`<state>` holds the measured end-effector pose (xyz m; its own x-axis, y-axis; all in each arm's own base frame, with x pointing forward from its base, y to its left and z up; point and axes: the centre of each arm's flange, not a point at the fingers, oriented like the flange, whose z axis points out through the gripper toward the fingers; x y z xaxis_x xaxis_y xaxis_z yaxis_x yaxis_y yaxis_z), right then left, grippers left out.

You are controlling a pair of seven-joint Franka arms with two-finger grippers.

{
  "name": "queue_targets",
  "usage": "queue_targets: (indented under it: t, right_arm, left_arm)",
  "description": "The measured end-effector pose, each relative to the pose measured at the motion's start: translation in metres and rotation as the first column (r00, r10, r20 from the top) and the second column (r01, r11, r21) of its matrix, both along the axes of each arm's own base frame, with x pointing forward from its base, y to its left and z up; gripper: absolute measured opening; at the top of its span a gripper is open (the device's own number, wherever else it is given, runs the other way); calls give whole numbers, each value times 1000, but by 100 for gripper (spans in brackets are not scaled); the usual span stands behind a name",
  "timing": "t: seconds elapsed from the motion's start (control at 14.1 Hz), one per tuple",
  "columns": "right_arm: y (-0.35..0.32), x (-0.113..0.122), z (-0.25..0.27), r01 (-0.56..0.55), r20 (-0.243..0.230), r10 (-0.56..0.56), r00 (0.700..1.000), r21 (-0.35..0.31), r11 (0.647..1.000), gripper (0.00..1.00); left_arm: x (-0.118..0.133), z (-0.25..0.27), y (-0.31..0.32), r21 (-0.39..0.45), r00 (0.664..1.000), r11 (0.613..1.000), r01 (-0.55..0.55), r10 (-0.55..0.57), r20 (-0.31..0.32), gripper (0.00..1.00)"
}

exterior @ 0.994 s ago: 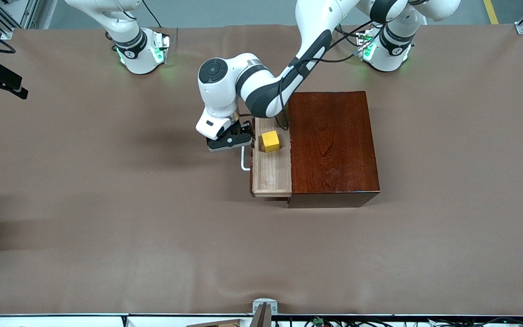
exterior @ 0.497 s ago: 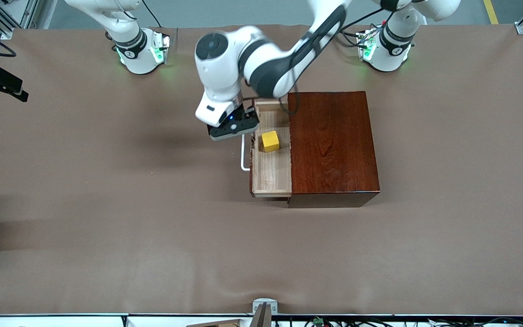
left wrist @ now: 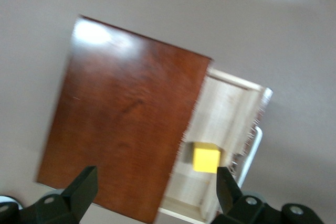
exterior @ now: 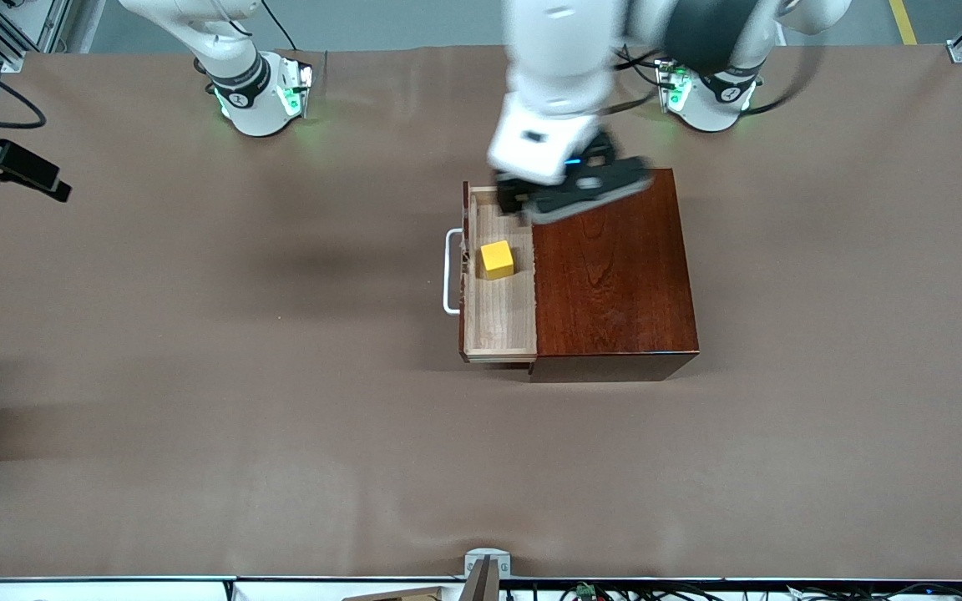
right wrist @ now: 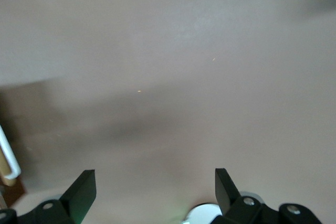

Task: Open drawer, take yellow block, close drawer

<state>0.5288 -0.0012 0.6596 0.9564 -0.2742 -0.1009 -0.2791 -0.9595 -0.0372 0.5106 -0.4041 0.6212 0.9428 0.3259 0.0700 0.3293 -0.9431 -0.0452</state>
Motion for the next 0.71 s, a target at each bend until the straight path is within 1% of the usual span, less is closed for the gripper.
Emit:
queue_targets:
  t: [0.14,0.28,0.5,0.71]
  right_arm:
    - [19,0,0,43,-6,-43,999,1,999,100]
    - [34,-1,-1,82,-12,-82,997,-5,997,100]
    - [61,-2,-7,157,-31,-158,987,-19,987,100]
    - [93,-3,-17,225,-54,-227,972,-41,973,100]
  left_arm:
    - [13,26,51,-3,1000,1000,-8,8,-1,100]
    - [25,40,98,2,1000,1000,18,-18,-13,100]
    - [44,51,177,7,996,996,89,-89,-32,100]
    - [53,54,250,8,990,992,129,-129,-56,100]
